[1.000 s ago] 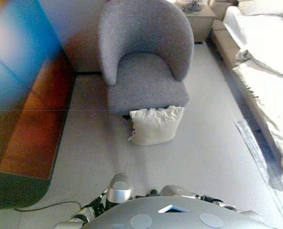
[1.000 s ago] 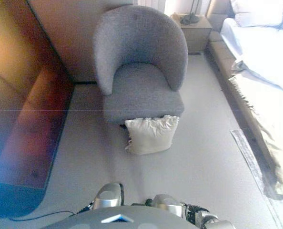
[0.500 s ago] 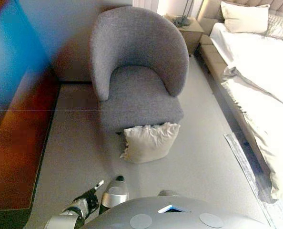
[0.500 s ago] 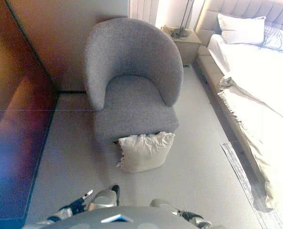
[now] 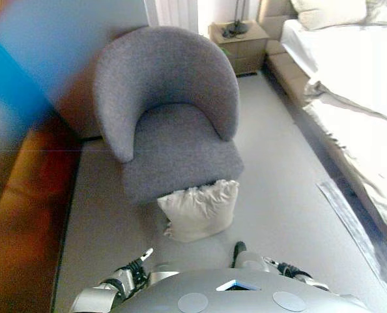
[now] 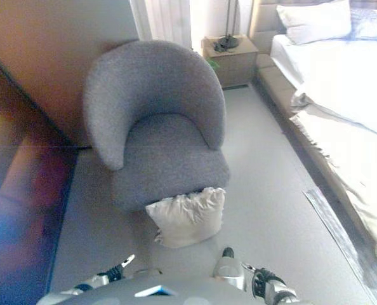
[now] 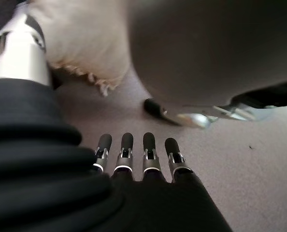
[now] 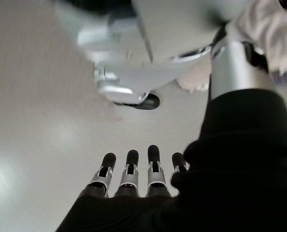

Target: Pick up the cushion and take it to the sofa

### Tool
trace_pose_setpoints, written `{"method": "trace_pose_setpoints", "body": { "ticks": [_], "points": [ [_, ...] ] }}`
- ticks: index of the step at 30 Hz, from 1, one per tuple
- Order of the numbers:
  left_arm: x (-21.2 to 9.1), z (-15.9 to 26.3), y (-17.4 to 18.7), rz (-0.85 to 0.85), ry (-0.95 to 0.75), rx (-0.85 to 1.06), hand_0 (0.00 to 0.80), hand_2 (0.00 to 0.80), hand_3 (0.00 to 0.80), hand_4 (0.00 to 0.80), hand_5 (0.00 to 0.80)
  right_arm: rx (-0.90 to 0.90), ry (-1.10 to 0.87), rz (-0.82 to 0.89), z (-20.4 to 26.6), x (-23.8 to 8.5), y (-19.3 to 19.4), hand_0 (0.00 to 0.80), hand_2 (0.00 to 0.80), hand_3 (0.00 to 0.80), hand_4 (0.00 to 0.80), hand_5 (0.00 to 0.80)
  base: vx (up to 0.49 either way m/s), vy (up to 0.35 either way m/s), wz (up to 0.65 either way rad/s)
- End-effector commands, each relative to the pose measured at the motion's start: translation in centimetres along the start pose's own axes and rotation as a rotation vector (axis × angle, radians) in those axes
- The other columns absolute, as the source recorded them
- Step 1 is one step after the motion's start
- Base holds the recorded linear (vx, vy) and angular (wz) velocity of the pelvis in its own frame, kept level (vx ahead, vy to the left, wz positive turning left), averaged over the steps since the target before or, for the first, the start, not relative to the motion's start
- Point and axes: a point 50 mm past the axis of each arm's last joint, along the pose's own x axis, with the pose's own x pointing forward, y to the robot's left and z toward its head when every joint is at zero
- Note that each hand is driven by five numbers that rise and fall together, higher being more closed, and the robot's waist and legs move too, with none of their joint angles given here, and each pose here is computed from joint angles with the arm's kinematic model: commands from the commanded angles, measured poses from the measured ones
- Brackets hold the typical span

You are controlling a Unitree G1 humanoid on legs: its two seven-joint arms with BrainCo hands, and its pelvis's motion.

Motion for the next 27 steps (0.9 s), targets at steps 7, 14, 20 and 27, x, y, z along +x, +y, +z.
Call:
{"method": "trace_pose_setpoints", "body": {
  "ticks": [7, 14, 20, 27],
  "points": [
    [-0.1, 1.6, 1.0, 0.047, -0.088, 0.04, 0.0, 0.0, 0.0, 0.0, 0.0, 0.01, -0.044, 0.003, 2.3, 0.1, 0.9, 0.0, 0.0, 0.0, 0.0, 0.0, 0.178, 0.001, 0.41],
    [-0.3, 3.1, 0.3, 0.049, -0.19, 0.062, 0.0, 0.0, 0.0, 0.0, 0.0, 0.07, -0.152, -0.087, 4.8, -0.1, 0.5, 0.0, 0.0, 0.0, 0.0, 0.0, 0.161, 0.282, 0.29],
    [-1.7, 9.3, -0.2, 0.105, -0.424, 0.206, 0.0, 0.0, 0.0, 0.0, 0.0, 0.083, -0.302, -0.192, 8.6, -0.8, 0.2, 0.0, 0.0, 0.0, 0.0, 0.0, 0.103, 0.234, -0.02],
    [-6.1, 18.4, -3.4, 0.107, -0.783, 0.157, 0.0, 0.0, 0.0, 0.0, 0.0, 0.066, -0.617, -0.15, 15.8, -3.3, 0.7, 0.0, 0.0, 0.0, 0.0, 0.0, -0.24, -0.058, -0.24]
  ]
}}
